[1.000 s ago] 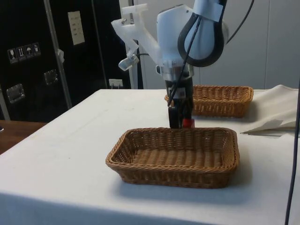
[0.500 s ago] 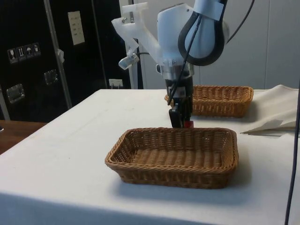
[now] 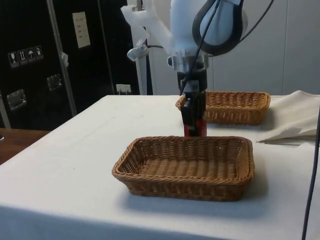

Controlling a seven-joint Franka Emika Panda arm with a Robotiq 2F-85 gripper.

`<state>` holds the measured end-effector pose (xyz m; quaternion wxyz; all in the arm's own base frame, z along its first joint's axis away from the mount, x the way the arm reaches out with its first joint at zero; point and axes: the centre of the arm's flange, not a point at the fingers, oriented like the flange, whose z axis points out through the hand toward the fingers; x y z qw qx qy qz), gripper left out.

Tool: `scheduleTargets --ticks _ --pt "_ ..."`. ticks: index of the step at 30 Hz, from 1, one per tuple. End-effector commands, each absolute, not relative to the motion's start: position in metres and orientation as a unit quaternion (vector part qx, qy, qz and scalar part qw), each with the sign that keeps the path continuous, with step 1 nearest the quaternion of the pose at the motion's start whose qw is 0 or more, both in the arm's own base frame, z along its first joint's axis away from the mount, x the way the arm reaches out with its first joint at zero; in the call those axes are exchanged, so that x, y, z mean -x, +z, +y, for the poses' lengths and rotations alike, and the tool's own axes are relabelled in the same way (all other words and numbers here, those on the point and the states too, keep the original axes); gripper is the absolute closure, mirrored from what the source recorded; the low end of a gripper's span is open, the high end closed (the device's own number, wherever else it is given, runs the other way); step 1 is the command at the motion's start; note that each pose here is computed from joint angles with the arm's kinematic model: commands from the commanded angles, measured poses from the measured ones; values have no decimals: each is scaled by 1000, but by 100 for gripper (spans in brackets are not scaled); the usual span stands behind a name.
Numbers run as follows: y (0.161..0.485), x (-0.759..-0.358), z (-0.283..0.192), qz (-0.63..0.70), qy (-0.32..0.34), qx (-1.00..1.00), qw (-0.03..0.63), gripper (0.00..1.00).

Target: Pick up the red cube and place it into the right basket.

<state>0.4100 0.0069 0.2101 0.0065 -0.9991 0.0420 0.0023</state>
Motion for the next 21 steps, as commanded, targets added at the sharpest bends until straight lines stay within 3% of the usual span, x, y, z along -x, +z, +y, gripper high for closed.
scheduleTargets --ticks 1,21 --pt "214 -410 4 41 3 999 3 97" --pt "279 -405 -5 36 -1 999 24 97"
